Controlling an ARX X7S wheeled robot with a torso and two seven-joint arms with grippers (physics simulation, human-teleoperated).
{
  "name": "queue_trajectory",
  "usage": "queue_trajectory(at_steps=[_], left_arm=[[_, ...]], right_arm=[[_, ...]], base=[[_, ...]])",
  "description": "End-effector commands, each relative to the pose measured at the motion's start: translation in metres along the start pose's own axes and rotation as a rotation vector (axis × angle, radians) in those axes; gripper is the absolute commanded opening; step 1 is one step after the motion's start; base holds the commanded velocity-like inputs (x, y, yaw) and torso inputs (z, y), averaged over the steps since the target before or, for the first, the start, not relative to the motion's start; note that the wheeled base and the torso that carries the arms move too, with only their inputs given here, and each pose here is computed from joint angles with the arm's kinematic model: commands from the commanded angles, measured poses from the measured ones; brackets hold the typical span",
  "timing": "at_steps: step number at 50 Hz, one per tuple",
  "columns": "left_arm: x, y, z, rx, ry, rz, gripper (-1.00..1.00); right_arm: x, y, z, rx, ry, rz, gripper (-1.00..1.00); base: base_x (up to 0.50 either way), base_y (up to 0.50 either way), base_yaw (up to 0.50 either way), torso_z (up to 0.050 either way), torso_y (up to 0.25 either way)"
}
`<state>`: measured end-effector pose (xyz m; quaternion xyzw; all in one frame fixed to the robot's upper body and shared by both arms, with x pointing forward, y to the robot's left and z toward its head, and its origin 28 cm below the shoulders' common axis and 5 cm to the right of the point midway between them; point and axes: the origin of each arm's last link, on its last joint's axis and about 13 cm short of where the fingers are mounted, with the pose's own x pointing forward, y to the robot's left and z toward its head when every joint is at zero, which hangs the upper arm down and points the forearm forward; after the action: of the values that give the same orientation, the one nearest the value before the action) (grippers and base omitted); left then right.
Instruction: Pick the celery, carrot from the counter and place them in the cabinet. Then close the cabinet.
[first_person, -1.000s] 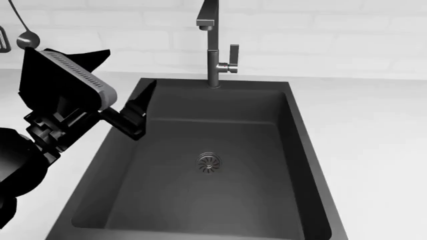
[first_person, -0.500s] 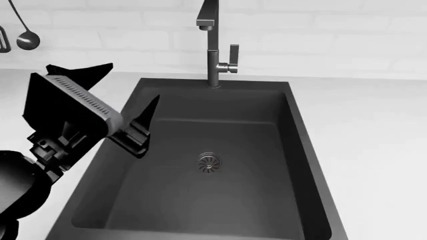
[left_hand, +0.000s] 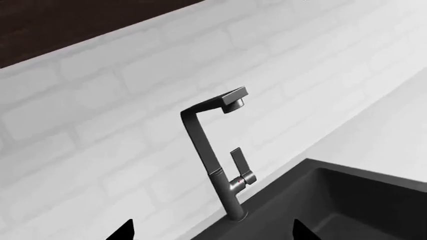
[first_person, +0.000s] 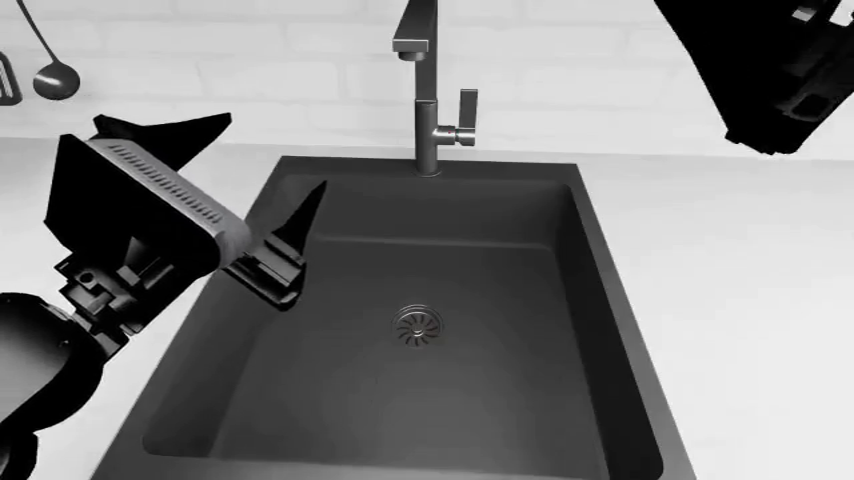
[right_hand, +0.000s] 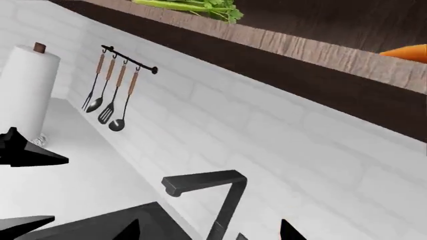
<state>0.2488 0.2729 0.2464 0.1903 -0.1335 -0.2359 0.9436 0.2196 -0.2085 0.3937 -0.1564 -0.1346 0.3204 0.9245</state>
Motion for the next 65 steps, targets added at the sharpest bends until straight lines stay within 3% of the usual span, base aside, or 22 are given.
queue_trajectory(at_steps=[1, 16, 25, 43, 65], left_arm=[[0.002, 0.000, 0.002, 0.006, -0.004, -0.005, 1.00], [0.001, 0.000, 0.002, 0.006, -0.009, -0.015, 1.00], [0.002, 0.000, 0.004, 0.011, -0.010, -0.018, 1.00], [0.005, 0.000, 0.007, 0.016, -0.011, -0.030, 1.00], [0.006, -0.001, 0.011, 0.027, -0.002, -0.040, 1.00]], right_arm=[[0.003, 0.000, -0.014, 0.098, 0.057, 0.015, 1.00], [0.005, 0.004, -0.024, 0.162, 0.069, 0.078, 1.00], [-0.008, 0.016, -0.038, 0.173, 0.065, 0.130, 1.00], [-0.020, 0.029, -0.050, 0.121, 0.077, 0.145, 1.00], [-0.019, 0.030, -0.045, 0.103, 0.070, 0.155, 1.00]], base=[[0.00, 0.00, 0.00, 0.000, 0.000], [0.00, 0.00, 0.00, 0.000, 0.000], [0.00, 0.00, 0.00, 0.000, 0.000], [0.00, 0.05, 0.00, 0.000, 0.000], [-0.02, 0.23, 0.00, 0.000, 0.000]])
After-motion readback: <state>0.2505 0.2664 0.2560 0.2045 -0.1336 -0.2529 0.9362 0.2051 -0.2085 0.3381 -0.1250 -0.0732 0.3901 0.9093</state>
